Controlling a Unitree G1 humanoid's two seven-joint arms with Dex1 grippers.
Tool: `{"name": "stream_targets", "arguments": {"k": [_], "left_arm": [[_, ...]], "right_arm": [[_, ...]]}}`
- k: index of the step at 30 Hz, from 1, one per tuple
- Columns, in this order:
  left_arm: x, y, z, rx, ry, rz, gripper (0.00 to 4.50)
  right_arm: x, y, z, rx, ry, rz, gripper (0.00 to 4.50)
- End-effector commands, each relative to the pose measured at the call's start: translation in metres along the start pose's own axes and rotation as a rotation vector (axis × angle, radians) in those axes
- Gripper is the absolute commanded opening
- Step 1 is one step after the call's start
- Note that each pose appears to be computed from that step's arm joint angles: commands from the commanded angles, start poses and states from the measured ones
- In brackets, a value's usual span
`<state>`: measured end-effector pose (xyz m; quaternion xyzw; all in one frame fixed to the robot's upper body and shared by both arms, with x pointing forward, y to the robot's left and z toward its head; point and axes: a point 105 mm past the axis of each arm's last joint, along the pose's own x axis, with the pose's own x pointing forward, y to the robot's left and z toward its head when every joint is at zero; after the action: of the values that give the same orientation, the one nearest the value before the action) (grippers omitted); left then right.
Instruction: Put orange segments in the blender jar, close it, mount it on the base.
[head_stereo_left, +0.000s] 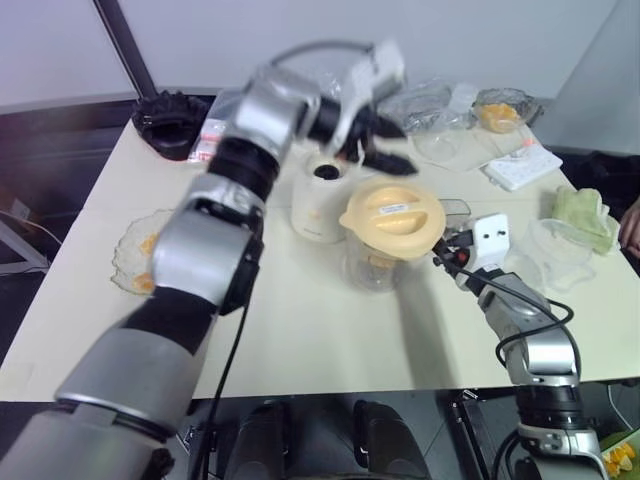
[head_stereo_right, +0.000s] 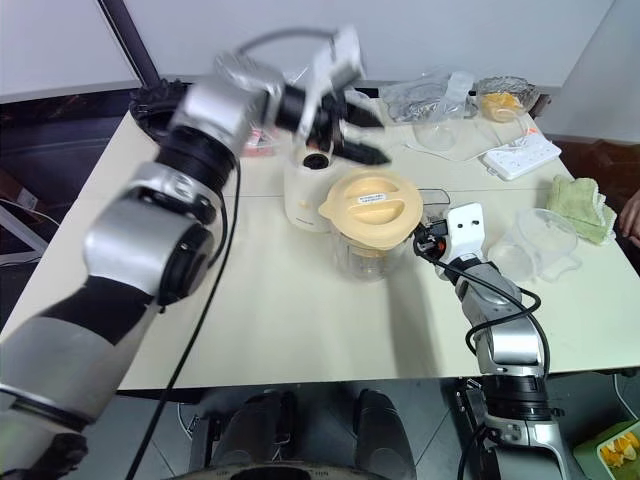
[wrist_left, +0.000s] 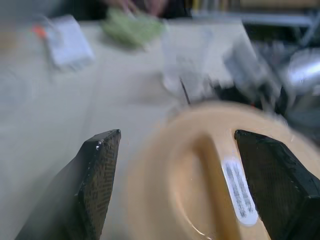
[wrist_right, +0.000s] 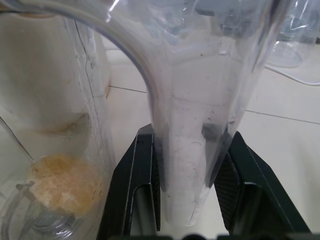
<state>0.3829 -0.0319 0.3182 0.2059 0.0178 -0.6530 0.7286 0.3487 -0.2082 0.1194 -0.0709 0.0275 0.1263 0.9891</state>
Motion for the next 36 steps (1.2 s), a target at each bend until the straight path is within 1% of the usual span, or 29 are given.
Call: {"name": "stream_targets", "arguments": {"k": [1, 3, 4, 5, 6, 7, 9, 10, 11, 12, 13, 15, 18, 21, 23, 25, 28, 30, 33, 36], "left_arm": [[-0.027, 0.011, 0.046, 0.036, -0.142, 0.103, 3.77], [-0.046, 0.019, 0.056, 0.017, -0.208, 0.17, 3.77], [-0.056, 0.024, 0.059, 0.012, -0.245, 0.207, 3.77], [-0.067, 0.03, 0.056, 0.011, -0.266, 0.264, 3.77], [-0.078, 0.035, 0.049, 0.017, -0.263, 0.316, 3.77], [-0.089, 0.037, 0.036, 0.037, -0.239, 0.354, 3.77], [-0.103, 0.034, 0.014, 0.055, -0.195, 0.384, 3.77], [-0.118, 0.022, -0.017, 0.108, -0.112, 0.376, 3.77], [-0.131, 0.008, -0.043, 0.115, -0.036, 0.37, 3.77], [-0.14, -0.007, -0.061, 0.108, 0.01, 0.359, 3.77], [-0.145, -0.02, -0.07, 0.065, 0.015, 0.353, 3.77], [-0.151, -0.036, -0.075, 0.02, 0.006, 0.356, 3.77], [-0.16, -0.053, -0.096, -0.034, 0.024, 0.435, 3.77], [-0.166, -0.06, -0.111, -0.076, 0.026, 0.538, 3.77], [-0.17, -0.06, -0.118, -0.088, 0.027, 0.617, 3.77], [-0.175, -0.059, -0.121, -0.108, 0.016, 0.686, 3.77], [-0.182, -0.059, -0.125, -0.118, 0.022, 0.75, 3.77], [-0.192, -0.058, -0.129, -0.124, 0.032, 0.813, 3.77], [-0.201, -0.059, -0.133, -0.124, 0.056, 0.861, 3.77], [-0.209, -0.058, -0.134, -0.125, 0.062, 0.9, 3.77]], "right_arm": [[-0.003, -0.002, -0.009, -0.015, 0.04, 0.009, 0.87], [-0.003, -0.003, -0.005, -0.001, 0.032, 0.011, 0.87], [-0.003, -0.003, -0.002, 0.007, 0.022, 0.008, 0.87], [-0.002, -0.006, 0.005, 0.011, 0.006, -0.004, 0.87], [-0.001, -0.009, 0.014, 0.015, -0.012, -0.02, 0.87], [0.001, -0.015, 0.025, 0.013, -0.028, -0.05, 0.87], [0.004, -0.026, 0.042, 0.004, -0.035, -0.096, 0.87], [0.008, -0.032, 0.067, -0.008, -0.07, -0.107, 0.87], [0.011, -0.04, 0.09, -0.038, -0.096, -0.126, 0.87], [0.013, -0.045, 0.111, -0.068, -0.127, -0.139, 0.87], [0.015, -0.048, 0.129, -0.086, -0.154, -0.147, 0.87], [0.018, -0.054, 0.149, -0.109, -0.175, -0.164, 0.87], [0.03, -0.062, 0.197, -0.121, -0.254, -0.201, 0.87], [0.045, -0.056, 0.237, -0.075, -0.334, -0.18, 0.87], [0.056, -0.045, 0.255, -0.039, -0.365, -0.137, 0.87], [0.069, -0.03, 0.265, -0.011, -0.377, -0.077, 0.87], [0.083, -0.013, 0.271, 0.018, -0.382, -0.023, 0.87], [0.095, 0.006, 0.273, 0.042, -0.377, 0.029, 0.87], [0.106, 0.028, 0.264, 0.049, -0.352, 0.093, 0.87], [0.113, 0.037, 0.248, 0.047, -0.315, 0.115, 0.87]]}}
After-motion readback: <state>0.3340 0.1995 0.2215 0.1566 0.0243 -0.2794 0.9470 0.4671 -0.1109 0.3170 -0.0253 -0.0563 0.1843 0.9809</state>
